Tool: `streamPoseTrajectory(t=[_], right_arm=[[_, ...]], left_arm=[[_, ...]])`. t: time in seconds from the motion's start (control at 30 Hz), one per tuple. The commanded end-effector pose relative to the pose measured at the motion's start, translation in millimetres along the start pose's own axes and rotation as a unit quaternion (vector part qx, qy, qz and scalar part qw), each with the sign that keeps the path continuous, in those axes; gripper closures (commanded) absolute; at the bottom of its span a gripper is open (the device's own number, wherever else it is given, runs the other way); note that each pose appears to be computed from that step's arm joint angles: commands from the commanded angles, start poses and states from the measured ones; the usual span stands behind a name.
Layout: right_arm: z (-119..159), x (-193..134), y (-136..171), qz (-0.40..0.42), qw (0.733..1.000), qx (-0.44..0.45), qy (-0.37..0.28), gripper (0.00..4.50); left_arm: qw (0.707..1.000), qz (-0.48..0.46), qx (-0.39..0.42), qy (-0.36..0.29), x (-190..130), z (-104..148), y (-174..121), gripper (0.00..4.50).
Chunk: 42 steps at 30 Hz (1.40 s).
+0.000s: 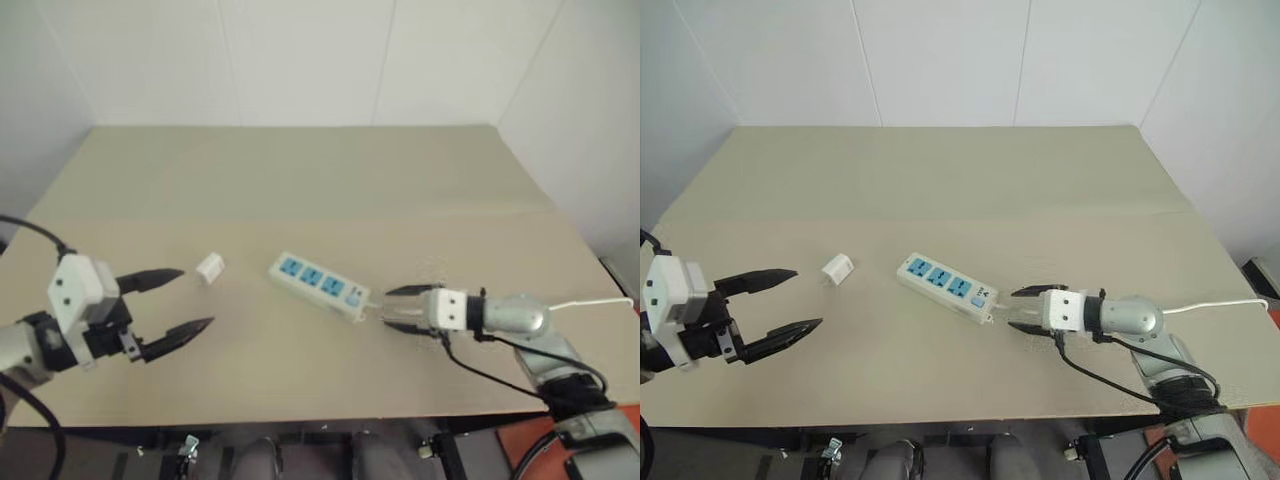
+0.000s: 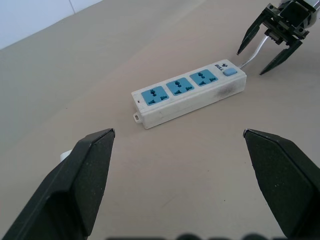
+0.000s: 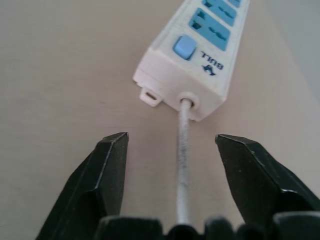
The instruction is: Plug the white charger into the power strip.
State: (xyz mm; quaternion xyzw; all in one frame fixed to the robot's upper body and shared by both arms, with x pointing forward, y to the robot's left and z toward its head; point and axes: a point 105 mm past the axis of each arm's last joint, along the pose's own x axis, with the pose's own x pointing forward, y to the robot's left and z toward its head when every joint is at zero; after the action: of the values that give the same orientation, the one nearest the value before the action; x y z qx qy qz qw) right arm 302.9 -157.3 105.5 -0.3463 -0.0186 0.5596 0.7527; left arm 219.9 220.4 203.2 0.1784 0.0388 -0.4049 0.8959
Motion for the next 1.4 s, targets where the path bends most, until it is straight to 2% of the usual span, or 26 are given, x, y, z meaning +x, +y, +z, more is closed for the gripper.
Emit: streamPoseTrajectory(t=[0.03, 0.17, 0.33, 0.57, 0.77, 1.03, 1.4], right_arm=[[28.3, -10.9, -13.7, -0.026, 0.994, 0.077, -0.069, 0.03], [39.6, -6.6, -21.0, -0.065, 0.972, 0.195, -0.117, 0.03], [41.7, 18.3, -22.9, -0.123, 0.942, 0.280, -0.141, 0.03], [44.6, 54.2, -13.5, -0.134, 0.956, 0.231, -0.125, 0.03], [44.1, 65.0, -15.5, -0.132, 0.955, 0.228, -0.133, 0.03], [25.8, 76.4, -14.4, -0.127, 0.955, 0.238, -0.122, 0.03], [16.2, 91.2, -1.8, -0.083, 0.955, 0.260, -0.117, 0.03]], left_arm=[[1.000, -0.001, 0.018, -0.005, -0.8, 5.5, -1.0, 0.00], [1.000, -0.001, 0.016, -0.005, -0.1, 4.8, -1.9, 0.00], [1.000, -0.006, 0.016, -0.006, 0.4, 5.4, -2.1, 0.00], [1.000, -0.010, 0.018, -0.003, 0.9, 5.5, 0.1, 0.00], [1.000, -0.014, 0.019, -0.003, 1.8, 5.7, 0.2, 0.00], [1.000, -0.018, 0.020, -0.006, 4.3, 7.0, -0.2, 0.00], [1.000, -0.015, 0.022, -0.006, 4.7, 7.3, 0.7, 0.00]])
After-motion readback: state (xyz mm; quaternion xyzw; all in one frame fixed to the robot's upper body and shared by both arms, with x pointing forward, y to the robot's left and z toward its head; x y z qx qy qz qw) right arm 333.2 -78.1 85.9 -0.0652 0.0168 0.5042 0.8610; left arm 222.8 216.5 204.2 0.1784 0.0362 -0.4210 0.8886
